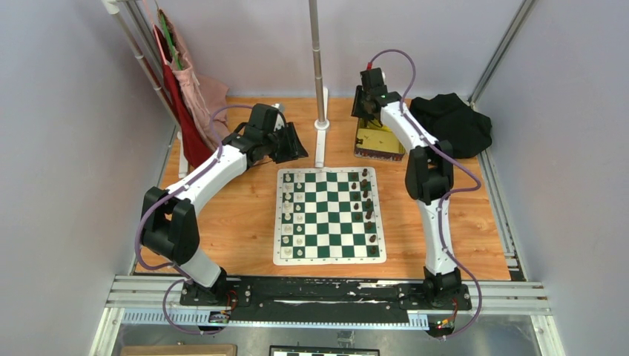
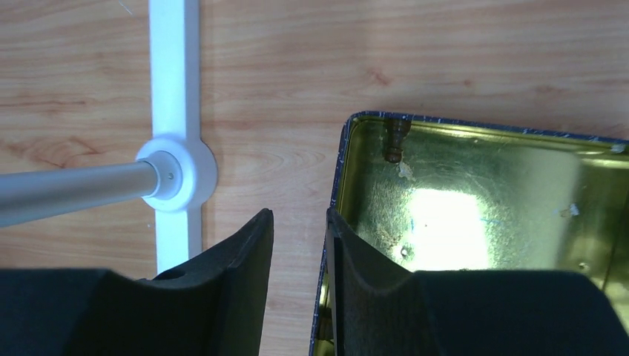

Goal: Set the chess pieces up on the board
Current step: Adjust the storage box at the center of the board, then pick up the chess piece from the storage box.

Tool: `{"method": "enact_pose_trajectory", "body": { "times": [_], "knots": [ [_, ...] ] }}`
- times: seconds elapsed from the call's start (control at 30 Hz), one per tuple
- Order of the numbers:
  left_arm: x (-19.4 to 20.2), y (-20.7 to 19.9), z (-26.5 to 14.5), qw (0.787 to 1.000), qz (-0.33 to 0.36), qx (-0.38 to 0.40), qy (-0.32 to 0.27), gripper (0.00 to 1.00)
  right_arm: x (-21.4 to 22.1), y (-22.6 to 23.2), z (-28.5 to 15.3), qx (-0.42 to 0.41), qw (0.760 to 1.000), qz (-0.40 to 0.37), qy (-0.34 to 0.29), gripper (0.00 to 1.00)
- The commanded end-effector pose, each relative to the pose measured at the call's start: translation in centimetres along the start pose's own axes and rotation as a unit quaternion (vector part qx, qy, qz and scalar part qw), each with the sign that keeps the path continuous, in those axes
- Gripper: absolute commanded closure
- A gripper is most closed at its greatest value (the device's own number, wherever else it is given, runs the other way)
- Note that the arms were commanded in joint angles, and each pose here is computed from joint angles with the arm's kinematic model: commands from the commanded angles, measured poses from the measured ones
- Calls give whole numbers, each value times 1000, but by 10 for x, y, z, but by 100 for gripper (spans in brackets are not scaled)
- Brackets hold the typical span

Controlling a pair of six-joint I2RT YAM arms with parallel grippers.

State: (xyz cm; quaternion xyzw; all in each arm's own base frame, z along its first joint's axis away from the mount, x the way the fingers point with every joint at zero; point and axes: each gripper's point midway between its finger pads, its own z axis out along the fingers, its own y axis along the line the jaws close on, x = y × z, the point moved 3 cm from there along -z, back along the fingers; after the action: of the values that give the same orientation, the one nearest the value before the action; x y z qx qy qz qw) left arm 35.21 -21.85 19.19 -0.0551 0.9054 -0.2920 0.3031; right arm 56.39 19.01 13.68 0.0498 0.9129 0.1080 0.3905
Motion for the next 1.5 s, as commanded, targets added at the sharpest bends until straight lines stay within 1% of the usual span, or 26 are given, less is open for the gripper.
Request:
{"method": "enact_pose_trajectory", "body": {
  "times": [0.0, 0.23, 0.47, 0.97, 1.47],
  "knots": [
    [-11, -8, -6, 1000, 3, 18, -15, 53, -26, 5, -23, 1, 998, -36, -50, 64],
    [-14, -9, -4, 1000, 3, 18, -18, 53, -17, -25, -22, 37, 996, -69, -33, 70],
    [-14, -9, 1, 1000, 2, 19, -15, 53, -2, -43, -10, 60, 994, -96, -11, 71],
    [-10, 0, 9, 1000, -3, 11, -8, 53, 15, -53, 24, 72, 991, -109, 10, 68],
    [-12, 4, 23, 1000, -13, 13, -1, 53, 8, -59, 44, 74, 992, -98, 5, 67]
  ]
}}
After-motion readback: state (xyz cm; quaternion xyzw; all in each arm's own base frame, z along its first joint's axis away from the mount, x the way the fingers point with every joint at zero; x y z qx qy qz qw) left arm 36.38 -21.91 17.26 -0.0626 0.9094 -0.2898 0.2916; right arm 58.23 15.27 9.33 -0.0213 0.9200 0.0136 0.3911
